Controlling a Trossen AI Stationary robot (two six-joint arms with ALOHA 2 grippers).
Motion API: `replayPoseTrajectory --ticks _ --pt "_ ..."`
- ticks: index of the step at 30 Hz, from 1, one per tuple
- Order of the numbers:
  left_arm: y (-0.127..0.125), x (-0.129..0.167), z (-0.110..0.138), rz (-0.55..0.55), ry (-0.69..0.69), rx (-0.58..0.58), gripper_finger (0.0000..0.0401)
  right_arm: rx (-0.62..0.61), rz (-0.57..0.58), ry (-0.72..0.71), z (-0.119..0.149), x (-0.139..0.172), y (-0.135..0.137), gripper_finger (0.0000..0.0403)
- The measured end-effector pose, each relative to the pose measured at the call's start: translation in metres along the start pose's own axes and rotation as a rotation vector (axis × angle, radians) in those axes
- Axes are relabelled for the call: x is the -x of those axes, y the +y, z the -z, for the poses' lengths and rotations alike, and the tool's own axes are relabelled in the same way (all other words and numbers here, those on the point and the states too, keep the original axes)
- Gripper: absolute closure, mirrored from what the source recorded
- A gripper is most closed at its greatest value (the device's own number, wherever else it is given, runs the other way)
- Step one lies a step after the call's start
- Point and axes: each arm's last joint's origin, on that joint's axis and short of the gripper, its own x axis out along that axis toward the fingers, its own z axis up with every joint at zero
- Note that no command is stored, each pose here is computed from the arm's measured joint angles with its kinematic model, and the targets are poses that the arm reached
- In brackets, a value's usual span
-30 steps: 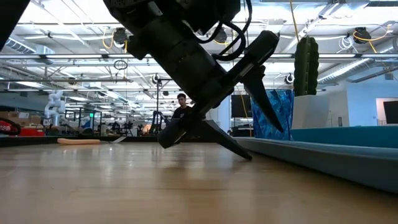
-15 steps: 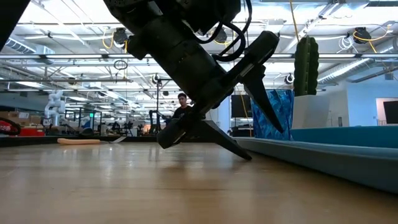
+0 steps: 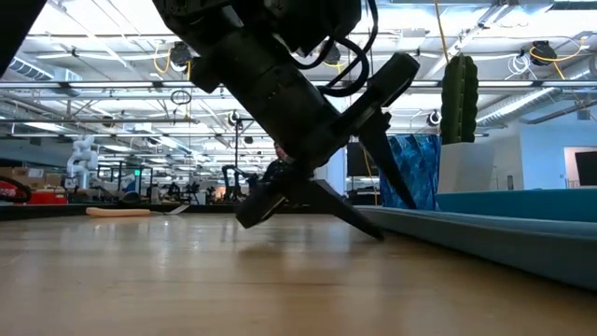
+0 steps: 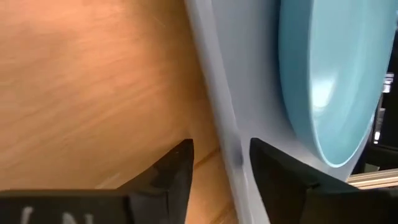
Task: Pick and place plate/cup/fork/spoon on tray
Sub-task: Move the blue tray to the center of the table
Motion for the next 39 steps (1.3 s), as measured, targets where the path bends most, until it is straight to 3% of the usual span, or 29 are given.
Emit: replayPoseTrajectory --ticks 6,34,39 --pt "-0.0049 -0.0007 -0.0014 0.057 -0.03 -0.013 0.0283 0.0 0.0 0.0 0.0 0.0 0.0 0.0236" --pt "-0.0003 0.0011 0.0011 -0.007 0.024 -0.013 0.0287 0.005 0.002 0.001 0.0001 0.0 -0.0002 0.0236" --pt "-0.0007 0.0014 0.0008 -0.005 0.026 -0.023 0.0319 0.007 0.011 0.01 0.0012 -0.0001 -0.0012 0.0236"
